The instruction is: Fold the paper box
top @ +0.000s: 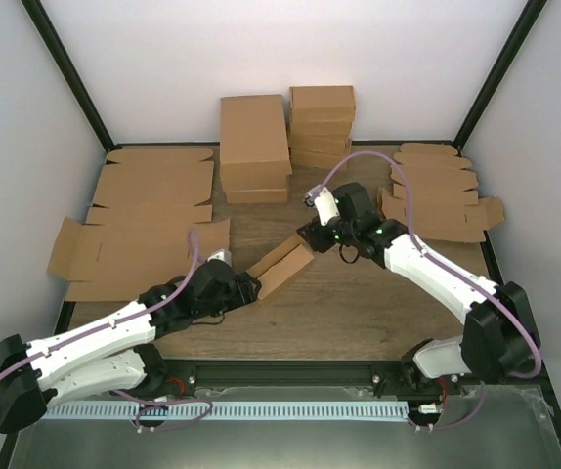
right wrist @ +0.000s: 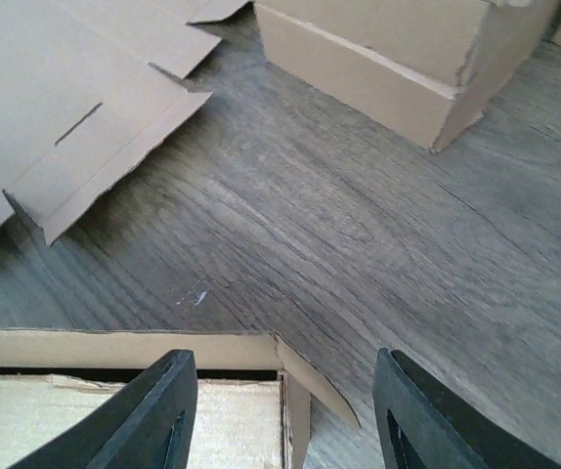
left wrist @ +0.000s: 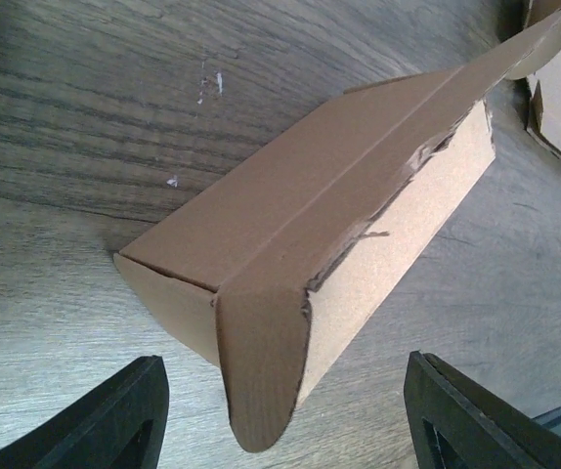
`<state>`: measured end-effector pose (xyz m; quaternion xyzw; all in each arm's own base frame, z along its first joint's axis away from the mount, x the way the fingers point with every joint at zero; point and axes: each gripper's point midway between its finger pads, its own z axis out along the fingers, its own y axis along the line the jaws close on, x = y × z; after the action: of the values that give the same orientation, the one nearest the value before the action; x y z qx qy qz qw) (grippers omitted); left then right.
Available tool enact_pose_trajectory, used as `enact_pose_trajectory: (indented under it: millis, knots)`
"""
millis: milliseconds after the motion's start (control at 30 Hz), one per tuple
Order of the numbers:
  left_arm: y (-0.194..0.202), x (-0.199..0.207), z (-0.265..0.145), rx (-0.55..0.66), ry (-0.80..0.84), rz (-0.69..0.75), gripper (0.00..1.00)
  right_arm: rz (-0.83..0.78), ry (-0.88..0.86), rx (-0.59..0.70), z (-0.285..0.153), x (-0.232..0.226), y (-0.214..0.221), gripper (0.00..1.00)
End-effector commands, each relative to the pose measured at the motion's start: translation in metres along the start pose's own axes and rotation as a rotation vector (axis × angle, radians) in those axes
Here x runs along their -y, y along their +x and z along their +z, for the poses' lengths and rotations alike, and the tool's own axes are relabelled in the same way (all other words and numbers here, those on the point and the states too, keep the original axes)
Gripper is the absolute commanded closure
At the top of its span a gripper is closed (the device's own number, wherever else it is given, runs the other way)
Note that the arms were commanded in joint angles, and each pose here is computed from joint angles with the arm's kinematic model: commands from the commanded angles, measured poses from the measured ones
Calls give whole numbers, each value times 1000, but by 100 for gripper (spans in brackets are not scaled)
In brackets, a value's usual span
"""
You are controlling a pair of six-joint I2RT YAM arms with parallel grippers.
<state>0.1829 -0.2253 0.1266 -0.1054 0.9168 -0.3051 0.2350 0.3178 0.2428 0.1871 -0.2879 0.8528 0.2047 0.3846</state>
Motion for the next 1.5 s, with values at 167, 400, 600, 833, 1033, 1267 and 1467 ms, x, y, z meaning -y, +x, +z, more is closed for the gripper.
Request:
enact_pose_trajectory:
  millis: [167,400,600,833,1033,1267,1467]
  knots:
    - [8,-3,15,-13,34,-62,34,-213,-104,-136,30,-8,9,46]
    - [12,-6,24,-27,26,-68,35,-208,-86,-149,34,1,12,44]
    - [12,-11,34,-58,14,-74,41,-195,-112,-160,34,-3,13,59]
    - [2,-14,34,-41,2,-59,44,-188,-117,-149,29,-5,8,84]
    - [-5,-20,36,-32,-13,-48,49,-153,-106,-170,26,-4,9,99]
    - [-18,-25,43,-31,-33,-28,50,-61,-94,-170,20,-5,5,99]
    - [-41,-16,42,-20,-40,37,52,95,-1,-192,20,9,14,99]
